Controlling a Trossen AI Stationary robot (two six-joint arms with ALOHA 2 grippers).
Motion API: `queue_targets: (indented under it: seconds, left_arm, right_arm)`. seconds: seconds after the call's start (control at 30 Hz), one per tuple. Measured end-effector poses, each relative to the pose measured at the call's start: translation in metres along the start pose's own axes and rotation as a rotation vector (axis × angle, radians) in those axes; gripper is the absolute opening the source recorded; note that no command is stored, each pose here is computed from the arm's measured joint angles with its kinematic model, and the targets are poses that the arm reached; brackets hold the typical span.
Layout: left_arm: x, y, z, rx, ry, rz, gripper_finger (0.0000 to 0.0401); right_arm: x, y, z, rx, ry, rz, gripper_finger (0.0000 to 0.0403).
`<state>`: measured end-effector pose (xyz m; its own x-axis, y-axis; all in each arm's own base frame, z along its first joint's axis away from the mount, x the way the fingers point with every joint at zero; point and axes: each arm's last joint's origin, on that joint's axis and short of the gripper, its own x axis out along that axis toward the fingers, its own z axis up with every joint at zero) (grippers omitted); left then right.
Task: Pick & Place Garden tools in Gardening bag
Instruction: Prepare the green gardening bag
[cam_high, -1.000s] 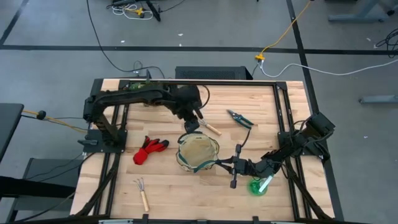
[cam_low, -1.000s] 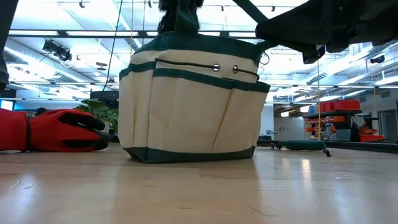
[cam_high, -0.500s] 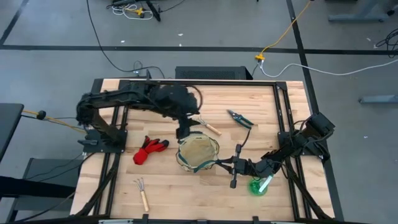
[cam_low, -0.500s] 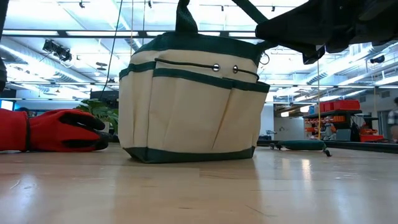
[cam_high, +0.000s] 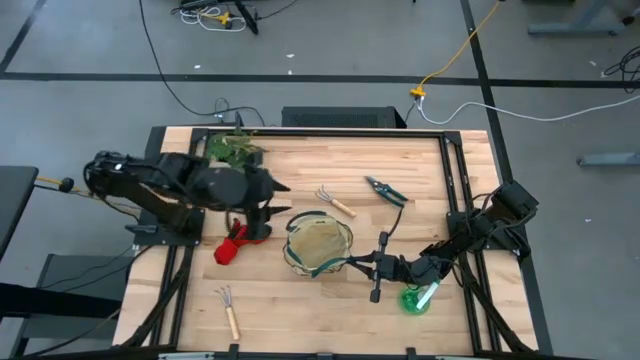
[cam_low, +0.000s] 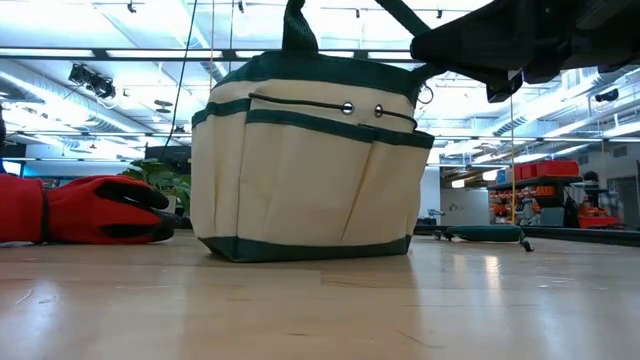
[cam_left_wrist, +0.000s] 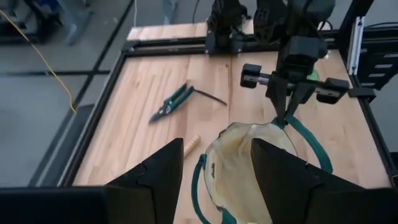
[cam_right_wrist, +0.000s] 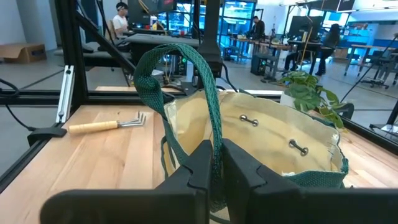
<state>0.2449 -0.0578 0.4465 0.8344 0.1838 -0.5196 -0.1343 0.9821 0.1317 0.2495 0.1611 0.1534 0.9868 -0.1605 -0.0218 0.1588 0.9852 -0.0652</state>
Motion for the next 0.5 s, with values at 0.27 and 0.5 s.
queue_targets:
  seconds: [0.27, 0.5]
  left_arm:
    - [-0.015, -0.005, -0.017, 0.011, -0.085, -0.023, 0.0197]
    - [-0.014, -0.005, -0.019, 0.019, -0.075, -0.026, 0.0197]
  right_arm:
    - [0.000, -0.001, 0.001, 0.005, -0.004, -0.033, 0.0034]
    - [0.000, -0.002, 0.001, 0.005, -0.003, -0.054, 0.0034]
